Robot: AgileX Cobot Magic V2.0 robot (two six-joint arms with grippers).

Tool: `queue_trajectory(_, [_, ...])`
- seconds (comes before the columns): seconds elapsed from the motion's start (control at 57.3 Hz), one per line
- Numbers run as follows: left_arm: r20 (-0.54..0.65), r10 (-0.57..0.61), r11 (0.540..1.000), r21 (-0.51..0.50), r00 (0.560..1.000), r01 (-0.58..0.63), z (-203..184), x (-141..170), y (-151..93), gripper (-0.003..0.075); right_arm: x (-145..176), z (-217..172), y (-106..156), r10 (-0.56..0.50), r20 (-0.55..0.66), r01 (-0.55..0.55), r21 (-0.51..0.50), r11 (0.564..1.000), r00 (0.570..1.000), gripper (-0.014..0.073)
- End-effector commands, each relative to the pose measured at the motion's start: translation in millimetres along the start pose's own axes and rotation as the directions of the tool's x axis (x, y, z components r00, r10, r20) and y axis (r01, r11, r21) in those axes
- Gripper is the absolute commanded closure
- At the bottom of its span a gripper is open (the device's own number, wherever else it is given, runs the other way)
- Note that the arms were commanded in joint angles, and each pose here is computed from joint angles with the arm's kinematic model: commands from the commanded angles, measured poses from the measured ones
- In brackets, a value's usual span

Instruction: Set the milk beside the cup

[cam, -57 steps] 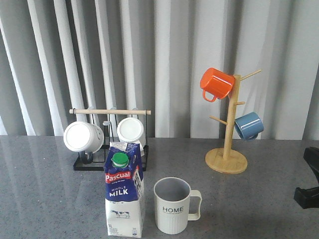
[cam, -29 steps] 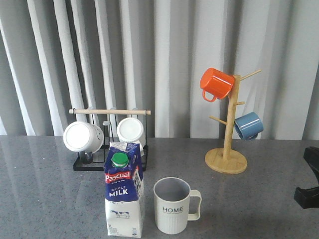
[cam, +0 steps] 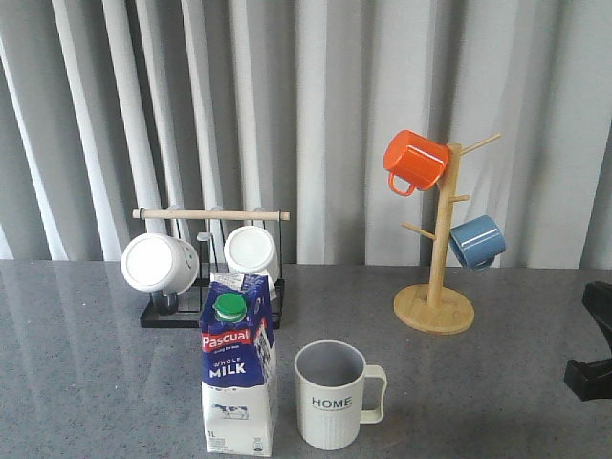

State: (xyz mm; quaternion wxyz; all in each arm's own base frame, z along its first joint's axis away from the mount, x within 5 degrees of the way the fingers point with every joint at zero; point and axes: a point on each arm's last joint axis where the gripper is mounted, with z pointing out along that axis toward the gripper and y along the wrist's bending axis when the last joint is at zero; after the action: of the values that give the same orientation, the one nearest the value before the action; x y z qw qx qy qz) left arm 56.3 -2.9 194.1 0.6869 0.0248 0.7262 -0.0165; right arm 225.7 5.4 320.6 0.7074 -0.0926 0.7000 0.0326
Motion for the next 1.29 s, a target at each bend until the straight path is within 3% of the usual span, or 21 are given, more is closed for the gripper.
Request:
queue_trajectory(0.0, [0.09,0.004,1.0,0.005,0.996,-0.004,-2,-11,0,0.0727,-18,-2,0,-0.011,0.102,0.013,-0.018,1.0,0.995,0.0601])
queue_trajectory(0.838, [0.09,0.004,1.0,0.005,0.996,-0.004,-2,-11,0,0.0727,-18,-4,1,-0.014,0.095,0.016,-0.013,1.0,0.995,0.0601])
queue_trajectory(1.047, [0.09,0.005,1.0,0.005,0.996,-0.005,-2,-11,0,0.0727,-31,-50,6,0.013,0.076,-0.019,0.085,0.996,0.997,0.0601])
queue_trajectory(1.169, [0.09,0.005,1.0,0.005,0.996,-0.005,-2,-11,0,0.0727,-29,-83,26,-0.101,0.06,0.1,0.031,0.995,0.993,0.0601])
queue_trajectory(1.274, [0.09,0.005,1.0,0.005,0.996,-0.005,-2,-11,0,0.0727,-21,-110,34,-0.06,0.065,0.06,-0.005,0.998,0.996,0.0601])
